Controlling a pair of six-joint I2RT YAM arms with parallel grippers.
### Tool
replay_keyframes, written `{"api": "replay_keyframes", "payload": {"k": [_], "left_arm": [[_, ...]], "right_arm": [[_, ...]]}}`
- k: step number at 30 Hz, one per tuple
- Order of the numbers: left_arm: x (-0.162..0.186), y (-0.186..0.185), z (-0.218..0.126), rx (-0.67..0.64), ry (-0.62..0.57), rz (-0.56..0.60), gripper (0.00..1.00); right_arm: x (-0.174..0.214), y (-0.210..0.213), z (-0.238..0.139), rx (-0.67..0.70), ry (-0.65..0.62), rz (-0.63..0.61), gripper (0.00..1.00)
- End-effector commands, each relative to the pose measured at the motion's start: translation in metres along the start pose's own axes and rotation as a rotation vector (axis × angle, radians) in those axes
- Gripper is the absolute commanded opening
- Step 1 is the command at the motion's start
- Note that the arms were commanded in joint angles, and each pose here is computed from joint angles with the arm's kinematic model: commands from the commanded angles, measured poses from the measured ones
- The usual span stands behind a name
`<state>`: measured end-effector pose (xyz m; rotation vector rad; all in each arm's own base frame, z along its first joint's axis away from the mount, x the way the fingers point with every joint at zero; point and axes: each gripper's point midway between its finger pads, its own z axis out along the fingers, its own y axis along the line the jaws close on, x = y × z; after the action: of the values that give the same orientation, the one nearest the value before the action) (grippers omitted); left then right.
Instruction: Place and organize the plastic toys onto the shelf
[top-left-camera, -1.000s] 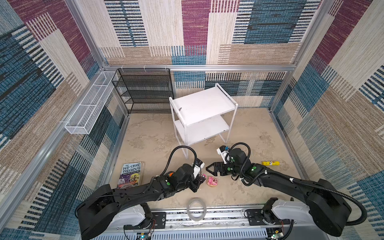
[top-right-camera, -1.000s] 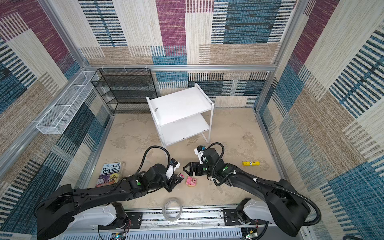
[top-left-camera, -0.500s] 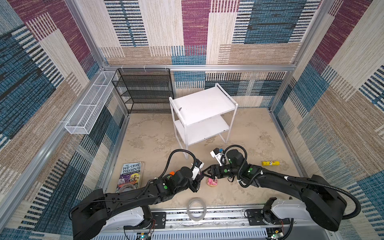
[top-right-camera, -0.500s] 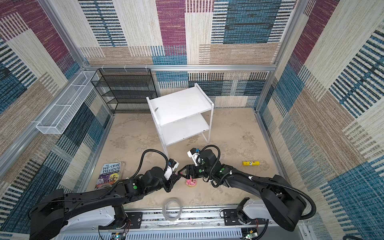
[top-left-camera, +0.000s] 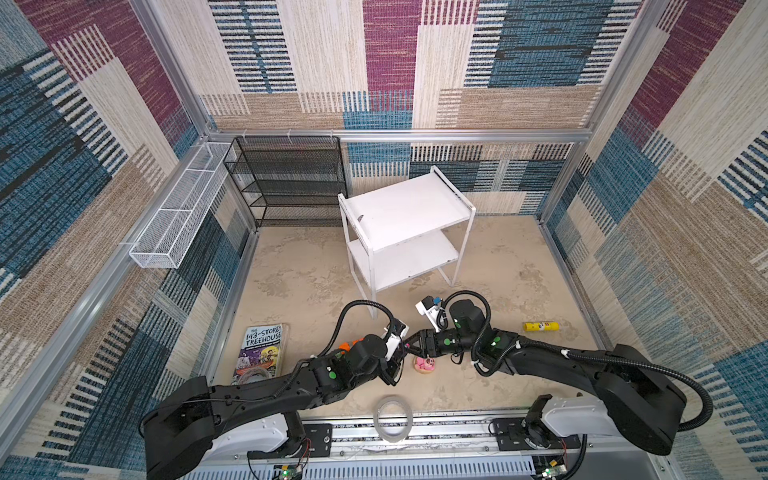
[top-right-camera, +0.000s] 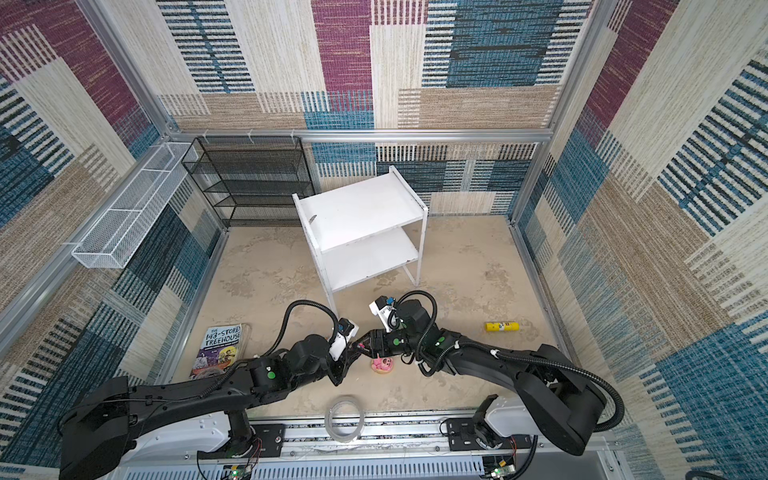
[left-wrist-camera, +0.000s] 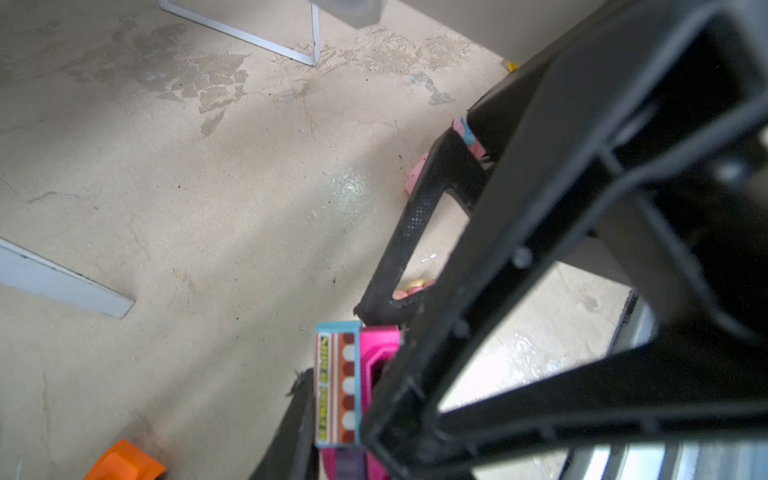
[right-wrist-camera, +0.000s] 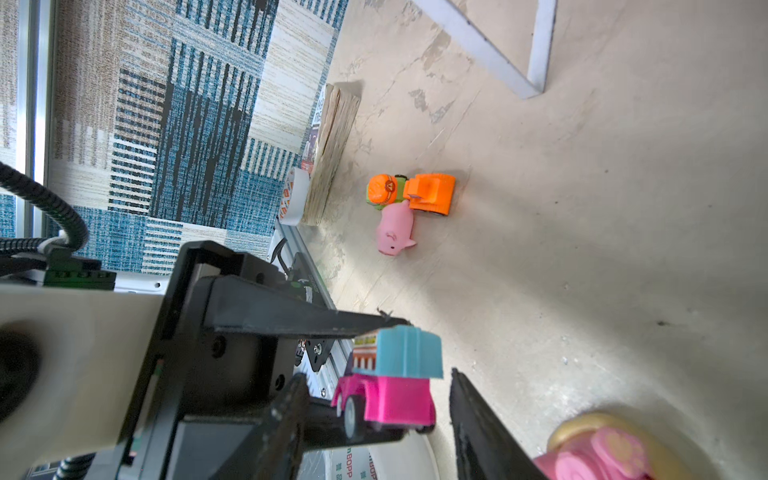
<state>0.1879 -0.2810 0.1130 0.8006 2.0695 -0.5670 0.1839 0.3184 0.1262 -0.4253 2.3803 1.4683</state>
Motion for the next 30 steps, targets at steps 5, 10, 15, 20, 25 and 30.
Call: {"api": "replay_keyframes", "payload": {"k": [5,10,15,20,25,30], "left_arm": [[-0.017,0.003,0.000,-0.029,-0.059,0.002,0.21],[-0.020,0.001,0.003,-0.025,-0.059,0.003,0.22],[-0.023,-0.006,0.002,0.016,-0.057,0.011,0.31],[-0.017,-0.019,-0.004,0.087,0.010,0.001,0.63],[-0.016,-0.027,-0.024,0.158,0.045,-0.005,0.70],[-0.018,-0.012,-0.040,0.093,0.021,-0.031,0.71]], "right_arm": [[0.003,0.020,0.000,-0.085,0.024,-0.033,0.45],[0.004,0.023,-0.001,-0.103,0.025,-0.038,0.33],[-0.001,0.025,-0.002,-0.102,0.008,-0.050,0.29],[-0.016,0.033,-0.006,-0.096,-0.038,-0.134,0.30],[-0.030,0.030,-0.018,-0.116,-0.073,-0.203,0.30],[-0.038,0.016,-0.032,-0.119,-0.083,-0.209,0.29]]}}
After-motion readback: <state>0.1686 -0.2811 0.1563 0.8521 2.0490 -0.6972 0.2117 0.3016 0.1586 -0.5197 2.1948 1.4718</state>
